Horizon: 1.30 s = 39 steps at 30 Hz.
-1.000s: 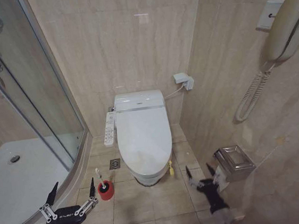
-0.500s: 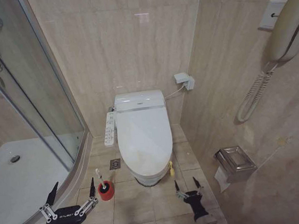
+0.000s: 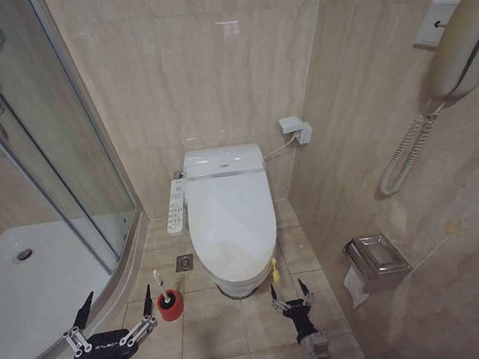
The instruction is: Open the toilet lid, clean the toilet bowl with a toilet brush, close the toilet lid, and flush.
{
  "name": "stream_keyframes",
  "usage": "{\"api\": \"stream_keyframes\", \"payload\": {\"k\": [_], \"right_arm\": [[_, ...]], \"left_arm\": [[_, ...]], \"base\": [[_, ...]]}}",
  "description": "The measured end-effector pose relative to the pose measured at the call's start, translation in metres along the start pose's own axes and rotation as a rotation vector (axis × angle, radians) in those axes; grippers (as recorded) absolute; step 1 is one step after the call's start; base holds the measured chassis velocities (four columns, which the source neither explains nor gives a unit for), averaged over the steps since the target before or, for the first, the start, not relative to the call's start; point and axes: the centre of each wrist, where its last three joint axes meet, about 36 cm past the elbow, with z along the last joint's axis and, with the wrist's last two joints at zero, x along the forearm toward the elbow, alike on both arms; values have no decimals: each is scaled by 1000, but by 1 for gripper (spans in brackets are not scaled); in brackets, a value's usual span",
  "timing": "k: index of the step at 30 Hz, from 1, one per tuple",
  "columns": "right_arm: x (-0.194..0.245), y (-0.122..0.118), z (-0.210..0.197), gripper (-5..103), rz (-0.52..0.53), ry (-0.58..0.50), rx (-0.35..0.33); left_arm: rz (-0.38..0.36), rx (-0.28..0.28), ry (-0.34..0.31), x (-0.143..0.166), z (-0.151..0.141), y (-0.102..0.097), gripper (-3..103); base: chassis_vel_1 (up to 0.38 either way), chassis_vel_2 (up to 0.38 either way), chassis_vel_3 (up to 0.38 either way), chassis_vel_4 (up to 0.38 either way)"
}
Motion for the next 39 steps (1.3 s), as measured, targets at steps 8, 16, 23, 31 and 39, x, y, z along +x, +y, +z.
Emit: {"api": "stream_keyframes", "payload": {"k": [8, 16, 23, 31, 39], "right_arm": [[-11, 2, 10, 100, -1, -4, 4], [-36, 4, 22, 100, 1, -10, 26], [-47, 1, 26, 100, 12, -14, 38], [-48, -1, 28, 89, 14, -19, 42], [-48, -6, 28, 62, 10, -27, 42]], "left_arm": [[0, 0, 0, 0, 0, 0, 100], [0, 0, 0, 0, 0, 0, 100], [0, 0, 0, 0, 0, 0, 100], [0, 0, 0, 0, 0, 0, 100], [0, 0, 0, 0, 0, 0, 100]], "base": [[0, 0, 0, 0], [0, 0, 0, 0], [0, 0, 0, 0], [0, 0, 0, 0], [0, 0, 0, 0]]}}
